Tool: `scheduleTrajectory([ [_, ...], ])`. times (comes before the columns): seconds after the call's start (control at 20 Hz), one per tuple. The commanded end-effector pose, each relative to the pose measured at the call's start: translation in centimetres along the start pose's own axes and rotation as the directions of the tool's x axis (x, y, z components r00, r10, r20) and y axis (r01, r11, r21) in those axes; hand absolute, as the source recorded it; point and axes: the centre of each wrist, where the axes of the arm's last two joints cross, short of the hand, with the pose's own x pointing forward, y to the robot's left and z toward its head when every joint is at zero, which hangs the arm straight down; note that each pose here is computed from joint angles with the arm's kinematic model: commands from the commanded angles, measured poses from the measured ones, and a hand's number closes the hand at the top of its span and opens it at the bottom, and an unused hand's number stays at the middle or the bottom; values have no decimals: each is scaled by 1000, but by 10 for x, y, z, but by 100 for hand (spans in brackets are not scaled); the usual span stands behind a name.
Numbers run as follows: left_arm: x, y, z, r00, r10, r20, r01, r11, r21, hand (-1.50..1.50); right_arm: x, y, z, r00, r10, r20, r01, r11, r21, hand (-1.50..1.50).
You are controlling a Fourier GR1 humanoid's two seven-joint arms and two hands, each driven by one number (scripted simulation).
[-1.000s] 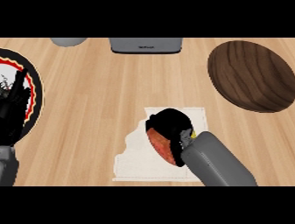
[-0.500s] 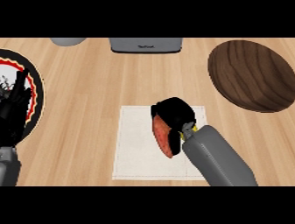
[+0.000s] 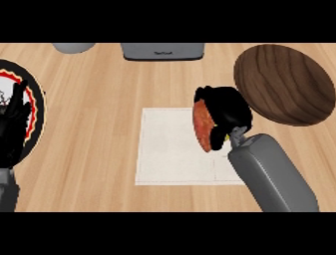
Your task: Pick the sweet potato from the placemat and place it in the bowl
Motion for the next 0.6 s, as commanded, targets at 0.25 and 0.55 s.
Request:
scheduleTrajectory([
  [0.25, -2, -7, 3, 1000, 5, -4, -5, 1000, 5, 0, -2, -107, 52, 987, -154, -41, 116, 871, -477, 150],
  [0.55, 6, -9, -1, 1000, 18, -6, -18, 999, -30, 0, -28, -142, 79, 966, -235, -103, 149, 840, -521, 150],
])
